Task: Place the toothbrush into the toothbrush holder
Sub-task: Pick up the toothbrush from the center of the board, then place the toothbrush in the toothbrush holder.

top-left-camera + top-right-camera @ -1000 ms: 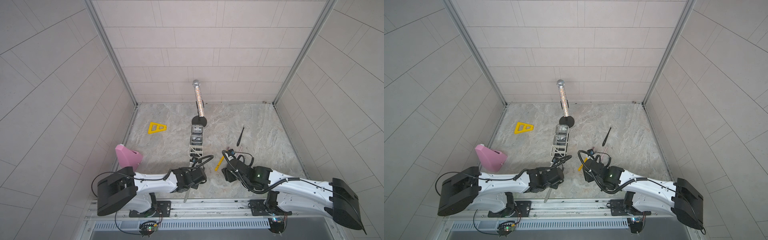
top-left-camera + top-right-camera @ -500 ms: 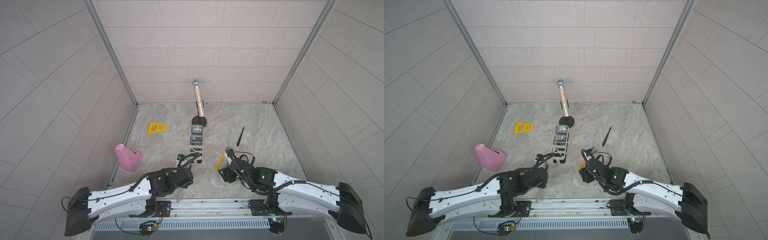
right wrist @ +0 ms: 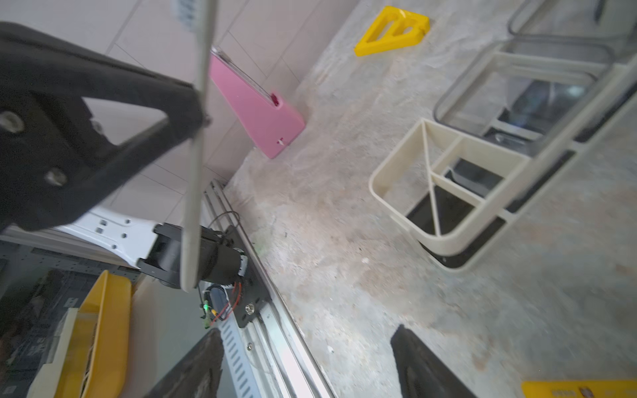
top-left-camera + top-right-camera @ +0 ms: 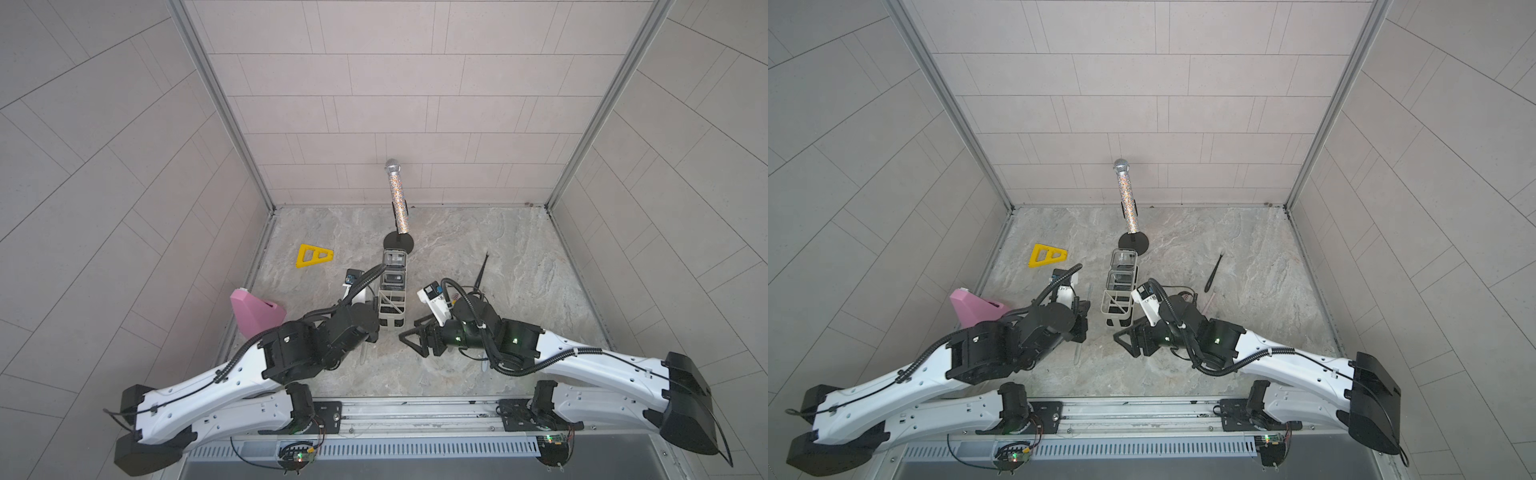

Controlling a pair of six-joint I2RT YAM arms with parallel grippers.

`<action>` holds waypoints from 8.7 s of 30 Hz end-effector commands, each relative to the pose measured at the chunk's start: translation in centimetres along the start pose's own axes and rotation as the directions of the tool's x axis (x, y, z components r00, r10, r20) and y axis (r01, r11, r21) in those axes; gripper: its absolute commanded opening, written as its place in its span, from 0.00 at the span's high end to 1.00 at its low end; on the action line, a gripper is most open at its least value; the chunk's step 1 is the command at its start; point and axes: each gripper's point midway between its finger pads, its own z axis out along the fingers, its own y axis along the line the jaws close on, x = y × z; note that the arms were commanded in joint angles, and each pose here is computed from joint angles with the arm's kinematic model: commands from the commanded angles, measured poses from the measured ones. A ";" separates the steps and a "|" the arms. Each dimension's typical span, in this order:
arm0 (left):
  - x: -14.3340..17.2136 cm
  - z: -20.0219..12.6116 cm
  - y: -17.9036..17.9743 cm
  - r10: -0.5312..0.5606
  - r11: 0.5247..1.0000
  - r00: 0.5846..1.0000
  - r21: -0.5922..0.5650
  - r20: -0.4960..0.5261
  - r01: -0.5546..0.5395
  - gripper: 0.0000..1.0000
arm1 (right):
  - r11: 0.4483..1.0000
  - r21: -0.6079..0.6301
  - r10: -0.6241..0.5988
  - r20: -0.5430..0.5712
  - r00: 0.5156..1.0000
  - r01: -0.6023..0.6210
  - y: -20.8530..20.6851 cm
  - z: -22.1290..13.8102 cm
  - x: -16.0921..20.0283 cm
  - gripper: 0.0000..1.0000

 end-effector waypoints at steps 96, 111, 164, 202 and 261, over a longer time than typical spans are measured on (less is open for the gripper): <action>-5.2 -1.2 -2.8 -0.437 0.637 0.887 0.646 -0.148 0.422 0.22 | 0.884 -0.462 0.078 -0.001 0.997 -0.070 5.2 2.2 -4.4 0.98; -4.1 -0.3 -3.9 -0.400 0.601 0.893 0.676 -0.208 0.426 0.48 | 0.872 -0.484 0.077 -0.015 0.997 -0.075 5.7 2.9 -4.9 0.97; -4.4 0.9 -1.6 -0.427 0.700 0.898 0.591 -0.103 0.401 1.00 | 0.894 -0.443 0.067 -0.026 0.997 -0.071 4.6 1.3 -3.0 0.88; -4.4 2.0 -0.7 -0.492 0.681 0.865 0.577 -0.093 0.450 1.00 | 0.883 -0.463 0.058 -0.052 0.997 -0.075 4.7 1.5 -2.6 0.90; -9.1 8.5 1.1 0.015 0.999 0.850 -0.045 0.526 0.010 1.00 | 0.963 0.257 0.043 0.143 0.989 -0.079 -12.5 -5.9 2.0 0.22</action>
